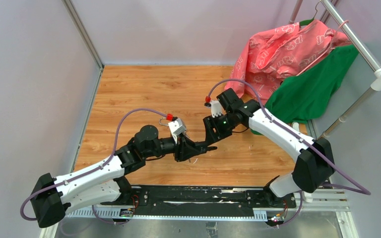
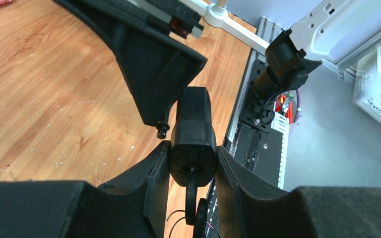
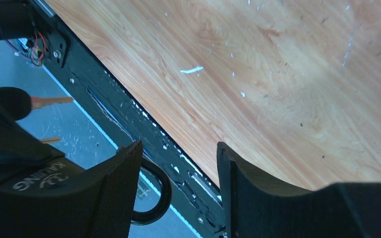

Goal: Unlock with the key

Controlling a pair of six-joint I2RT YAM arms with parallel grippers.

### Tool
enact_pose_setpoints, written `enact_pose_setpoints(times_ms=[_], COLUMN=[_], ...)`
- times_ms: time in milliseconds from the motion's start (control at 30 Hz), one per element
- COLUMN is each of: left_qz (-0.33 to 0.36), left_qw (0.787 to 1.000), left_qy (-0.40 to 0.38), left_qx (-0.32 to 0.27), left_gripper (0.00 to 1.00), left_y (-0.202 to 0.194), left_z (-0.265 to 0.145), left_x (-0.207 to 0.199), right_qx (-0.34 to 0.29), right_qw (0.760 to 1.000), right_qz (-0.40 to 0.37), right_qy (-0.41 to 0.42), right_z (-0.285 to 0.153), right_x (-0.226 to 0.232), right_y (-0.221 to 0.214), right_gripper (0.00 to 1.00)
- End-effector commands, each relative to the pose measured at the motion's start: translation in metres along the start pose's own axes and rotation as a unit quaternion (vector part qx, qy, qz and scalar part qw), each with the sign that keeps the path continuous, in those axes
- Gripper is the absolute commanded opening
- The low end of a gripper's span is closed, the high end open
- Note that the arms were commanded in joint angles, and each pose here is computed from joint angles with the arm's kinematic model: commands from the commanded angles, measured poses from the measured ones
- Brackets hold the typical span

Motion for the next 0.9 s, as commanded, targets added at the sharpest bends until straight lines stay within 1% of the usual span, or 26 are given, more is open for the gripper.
enact_pose_setpoints(times_ms=[0,167,200,267,333,367,400,467,500,567,700,767,867], left_qz=[0.046,0.050,0.051,0.050,0.046,0.041,0.037,0.025,0.020,0.005,-0.026,-0.047,-0.081], left_qw=[0.996,0.995,0.995,0.995,0.996,0.996,0.997,0.998,0.999,0.999,0.998,0.996,0.992], left_qy=[-0.013,0.017,0.017,0.014,0.009,0.006,0.003,0.003,0.008,0.021,0.057,0.079,0.090], left_qx=[-0.079,-0.085,-0.086,-0.084,-0.078,-0.074,-0.069,-0.054,-0.047,-0.033,-0.009,0.001,0.016], left_gripper=[0.00,0.00,0.00,0.00,0.00,0.00,0.00,0.00,0.00,0.00,0.00,0.00,0.00], left_y=[0.040,0.041,0.042,0.041,0.039,0.037,0.035,0.025,0.021,0.012,0.002,-0.003,-0.011], left_z=[0.000,0.001,0.001,0.002,0.003,0.004,0.005,0.008,0.009,0.014,0.030,0.040,0.057], left_x=[-0.009,-0.003,-0.003,-0.004,-0.004,-0.003,-0.004,-0.002,-0.001,0.002,0.012,0.019,0.027], right_qx=[0.064,0.087,0.089,0.077,0.046,0.024,0.004,-0.046,-0.063,-0.103,-0.167,-0.188,-0.210], right_qw=[0.998,0.994,0.994,0.996,0.997,0.995,0.993,0.978,0.971,0.950,0.922,0.915,0.914], right_qz=[0.022,0.022,0.024,0.028,0.040,0.053,0.063,0.083,0.093,0.111,0.126,0.124,0.118], right_qy=[0.017,0.068,0.059,0.018,-0.038,-0.081,-0.103,-0.188,-0.209,-0.273,-0.326,-0.334,-0.325], right_z=[0.006,0.005,0.005,0.004,-0.003,-0.007,-0.013,-0.027,-0.033,-0.047,-0.069,-0.074,-0.073], right_x=[0.001,0.008,0.006,0.000,-0.008,-0.015,-0.018,-0.033,-0.036,-0.048,-0.054,-0.054,-0.055], right_y=[-0.020,-0.035,-0.037,-0.036,-0.028,-0.022,-0.017,-0.009,-0.007,-0.004,-0.006,-0.008,-0.011], right_gripper=[0.59,0.59,0.59,0.59,0.60,0.60,0.60,0.62,0.64,0.65,0.68,0.68,0.70])
Point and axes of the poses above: each gripper's point midway between its finger pads, its own z axis out along the fingers, its own x axis along the line the jaws close on, y = z × x, the point moved 9 cm from there along -z, back along the fingers, and after that the axes turned 3 degrees about z, right-handed, at the moved point
